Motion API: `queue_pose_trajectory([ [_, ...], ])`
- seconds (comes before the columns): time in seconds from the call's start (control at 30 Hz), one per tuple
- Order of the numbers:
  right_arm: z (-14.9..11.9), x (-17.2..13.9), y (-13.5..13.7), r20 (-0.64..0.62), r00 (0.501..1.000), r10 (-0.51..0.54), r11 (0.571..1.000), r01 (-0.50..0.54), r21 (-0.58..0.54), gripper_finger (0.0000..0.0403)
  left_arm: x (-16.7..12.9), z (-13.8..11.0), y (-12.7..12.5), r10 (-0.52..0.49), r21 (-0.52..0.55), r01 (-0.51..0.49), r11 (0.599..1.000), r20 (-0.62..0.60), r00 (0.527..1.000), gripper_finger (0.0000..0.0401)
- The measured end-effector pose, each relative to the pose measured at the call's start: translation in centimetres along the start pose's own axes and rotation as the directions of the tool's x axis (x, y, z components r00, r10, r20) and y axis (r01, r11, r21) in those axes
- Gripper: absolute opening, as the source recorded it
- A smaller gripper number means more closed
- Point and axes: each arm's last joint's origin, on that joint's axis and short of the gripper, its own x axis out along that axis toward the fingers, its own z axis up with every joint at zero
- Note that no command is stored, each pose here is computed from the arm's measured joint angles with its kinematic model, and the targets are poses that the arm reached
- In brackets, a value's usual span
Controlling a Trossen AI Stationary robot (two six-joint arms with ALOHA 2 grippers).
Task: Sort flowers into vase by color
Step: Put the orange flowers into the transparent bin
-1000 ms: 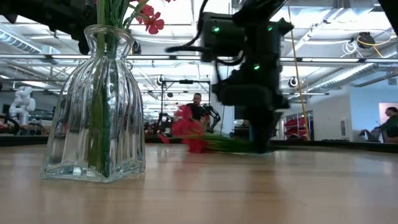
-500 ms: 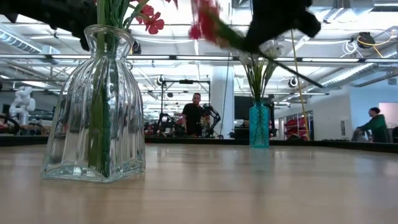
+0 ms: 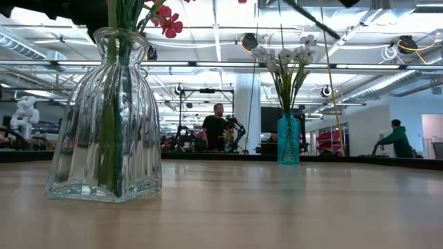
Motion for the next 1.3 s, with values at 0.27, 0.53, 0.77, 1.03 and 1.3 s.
queue_pose_trajectory([
  [0.27, 0.2, -1.6, 2.1, 0.11, 0.987, 0.117, 0.992, -0.109, -0.07, 0.0004, -0.3, -0.2, -1.1, -0.048, 0.014, 0.048, 0.999, -0.016, 0.999, 0.0109],
  [0.53, -0.3, 0.1, 5.6, 0.218, 0.927, 0.304, 0.951, -0.28, -0.132, 0.0004, -0.4, -0.3, -1.5, -0.121, 0.013, 0.121, 0.993, -0.024, 0.992, 0.0106],
  [0.77, -1.9, 3.4, 7.7, 0.393, 0.83, 0.396, 0.918, -0.371, -0.14, 0.0004, -0.4, -0.3, -1.8, -0.231, 0.008, 0.231, 0.973, -0.037, 0.972, 0.0106],
  [1.03, -2.7, 7.8, 6.9, 0.466, 0.819, 0.334, 0.942, -0.307, -0.135, 0.0004, -0.5, -0.4, -2.0, -0.275, 0.007, 0.275, 0.961, -0.044, 0.961, 0.0106],
  [1.3, -3.1, 8.6, 6.7, 0.436, 0.841, 0.319, 0.948, -0.275, -0.162, 0.0004, -0.6, -0.5, -2.1, -0.322, 0.003, 0.322, 0.947, -0.057, 0.945, 0.0106],
])
